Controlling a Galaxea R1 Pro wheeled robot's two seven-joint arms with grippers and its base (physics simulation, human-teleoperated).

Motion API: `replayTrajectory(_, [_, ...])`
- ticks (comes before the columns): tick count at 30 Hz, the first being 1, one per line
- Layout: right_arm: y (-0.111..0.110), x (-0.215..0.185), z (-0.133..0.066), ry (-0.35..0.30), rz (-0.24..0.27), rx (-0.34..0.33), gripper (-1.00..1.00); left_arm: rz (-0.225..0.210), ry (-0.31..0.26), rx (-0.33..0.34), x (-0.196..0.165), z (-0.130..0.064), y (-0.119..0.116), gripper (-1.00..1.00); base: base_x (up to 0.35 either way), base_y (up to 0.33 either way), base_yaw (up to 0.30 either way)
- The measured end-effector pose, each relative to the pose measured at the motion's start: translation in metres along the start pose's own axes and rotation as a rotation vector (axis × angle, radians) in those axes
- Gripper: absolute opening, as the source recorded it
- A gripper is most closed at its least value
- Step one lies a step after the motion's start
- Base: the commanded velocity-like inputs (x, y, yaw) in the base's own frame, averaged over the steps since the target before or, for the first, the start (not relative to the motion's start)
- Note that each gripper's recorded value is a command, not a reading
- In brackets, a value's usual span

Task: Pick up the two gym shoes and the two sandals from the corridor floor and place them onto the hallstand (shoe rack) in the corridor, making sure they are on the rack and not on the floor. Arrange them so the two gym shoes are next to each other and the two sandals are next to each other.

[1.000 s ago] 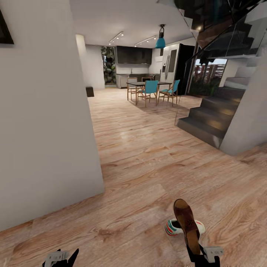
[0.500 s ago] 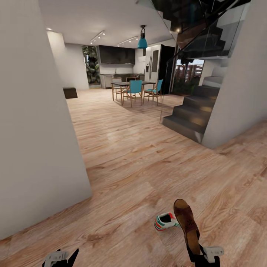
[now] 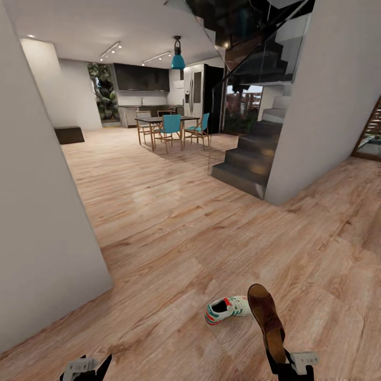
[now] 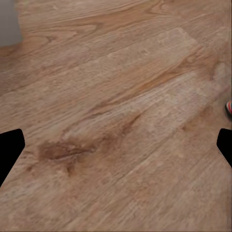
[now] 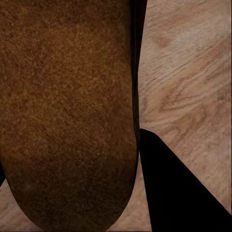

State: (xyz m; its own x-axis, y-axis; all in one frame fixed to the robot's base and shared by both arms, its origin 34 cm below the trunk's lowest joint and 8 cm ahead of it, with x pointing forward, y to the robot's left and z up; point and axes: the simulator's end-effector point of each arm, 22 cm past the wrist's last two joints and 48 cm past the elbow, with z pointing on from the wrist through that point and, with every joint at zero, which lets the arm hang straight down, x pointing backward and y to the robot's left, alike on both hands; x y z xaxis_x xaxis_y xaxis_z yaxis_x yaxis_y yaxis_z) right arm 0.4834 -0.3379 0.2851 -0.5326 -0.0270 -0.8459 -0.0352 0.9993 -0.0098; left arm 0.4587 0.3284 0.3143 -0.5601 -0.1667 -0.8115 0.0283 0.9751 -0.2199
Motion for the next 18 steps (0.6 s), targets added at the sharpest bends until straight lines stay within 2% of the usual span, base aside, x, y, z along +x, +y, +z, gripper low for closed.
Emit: replayTrajectory(18, [0.0011,0.0011,0.0005,0.002,0.002,-0.001,-1.00,-0.003,0.003,-0.003,0.0014,-0.0002,0.0015,1.00,0.000,0.004,-0.282])
